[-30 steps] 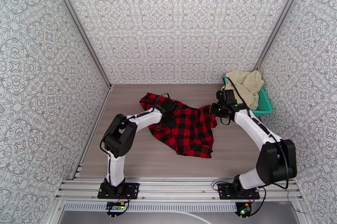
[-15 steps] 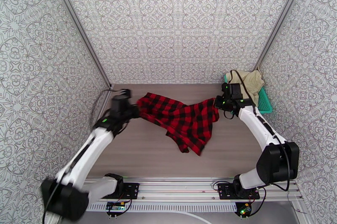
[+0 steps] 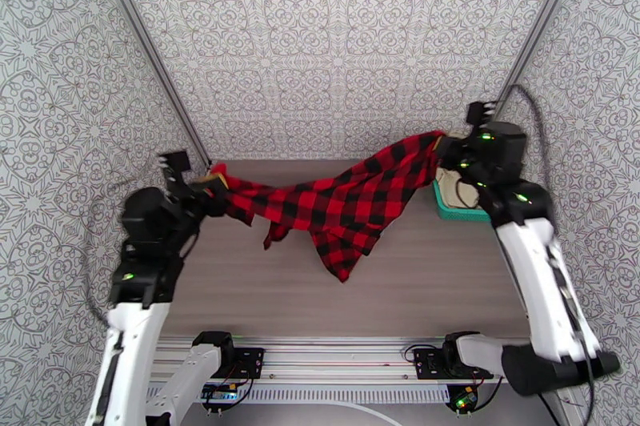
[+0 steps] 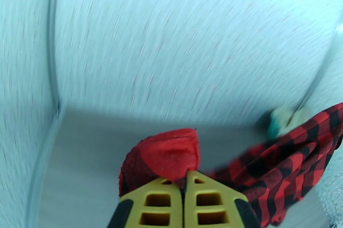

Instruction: Fold and stack the mixed laundry pile

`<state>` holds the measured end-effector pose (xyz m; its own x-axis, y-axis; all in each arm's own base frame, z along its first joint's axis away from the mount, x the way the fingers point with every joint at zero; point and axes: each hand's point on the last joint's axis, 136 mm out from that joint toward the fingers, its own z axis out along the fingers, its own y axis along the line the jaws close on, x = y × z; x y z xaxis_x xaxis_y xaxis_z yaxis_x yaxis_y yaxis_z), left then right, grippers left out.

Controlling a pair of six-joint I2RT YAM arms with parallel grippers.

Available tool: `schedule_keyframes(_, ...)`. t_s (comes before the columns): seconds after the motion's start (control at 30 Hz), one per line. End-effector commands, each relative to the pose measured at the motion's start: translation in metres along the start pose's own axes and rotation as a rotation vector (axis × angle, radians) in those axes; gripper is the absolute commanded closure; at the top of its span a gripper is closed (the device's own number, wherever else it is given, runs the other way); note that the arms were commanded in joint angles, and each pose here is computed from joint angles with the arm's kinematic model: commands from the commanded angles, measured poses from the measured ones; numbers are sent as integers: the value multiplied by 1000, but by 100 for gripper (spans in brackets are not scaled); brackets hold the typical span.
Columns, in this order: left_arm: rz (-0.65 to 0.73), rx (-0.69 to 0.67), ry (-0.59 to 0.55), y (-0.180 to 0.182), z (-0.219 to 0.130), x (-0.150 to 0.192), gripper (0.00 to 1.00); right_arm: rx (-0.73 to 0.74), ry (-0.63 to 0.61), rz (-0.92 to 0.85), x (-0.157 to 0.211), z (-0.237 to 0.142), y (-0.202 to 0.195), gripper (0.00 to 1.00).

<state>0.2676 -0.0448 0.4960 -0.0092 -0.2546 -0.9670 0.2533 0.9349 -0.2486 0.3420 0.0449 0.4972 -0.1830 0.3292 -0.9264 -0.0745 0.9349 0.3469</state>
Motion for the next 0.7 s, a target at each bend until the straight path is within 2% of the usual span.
schedule_keyframes(0.0, 95, 86, -113, -31, -28, -53, 100, 36, -158, -29, -46, -61, 1, 100)
schedule_keyframes(0.07, 96, 80, -106, -34, -30, -65, 100, 43, -188, -37, -58, -78, 3, 100)
schedule_keyframes(0.17, 68, 54, -23, -28, -10, -61, 100, 93, -140, -57, -57, -64, -3, 100)
schedule_keyframes(0.27, 29, 46, 86, -13, 26, -29, 100, 142, 23, -78, -23, -2, -16, 100)
schedule_keyframes(0.43, -98, 66, 280, 14, 90, 73, 100, 152, 359, -50, 89, 122, -45, 100)
schedule_keyframes(0.47, -125, 60, 315, 20, 99, 96, 100, 138, 415, -31, 114, 146, -51, 96)
schedule_keyframes(0.53, -148, 64, 368, 25, 113, 134, 100, 139, 519, 18, 164, 183, -67, 81)
schedule_keyframes(0.6, -166, 66, 408, 27, 123, 167, 100, 150, 622, 71, 208, 201, -81, 64)
schedule_keyframes(0.67, -176, 69, 447, 25, 127, 192, 100, 145, 674, 119, 239, 202, -86, 56)
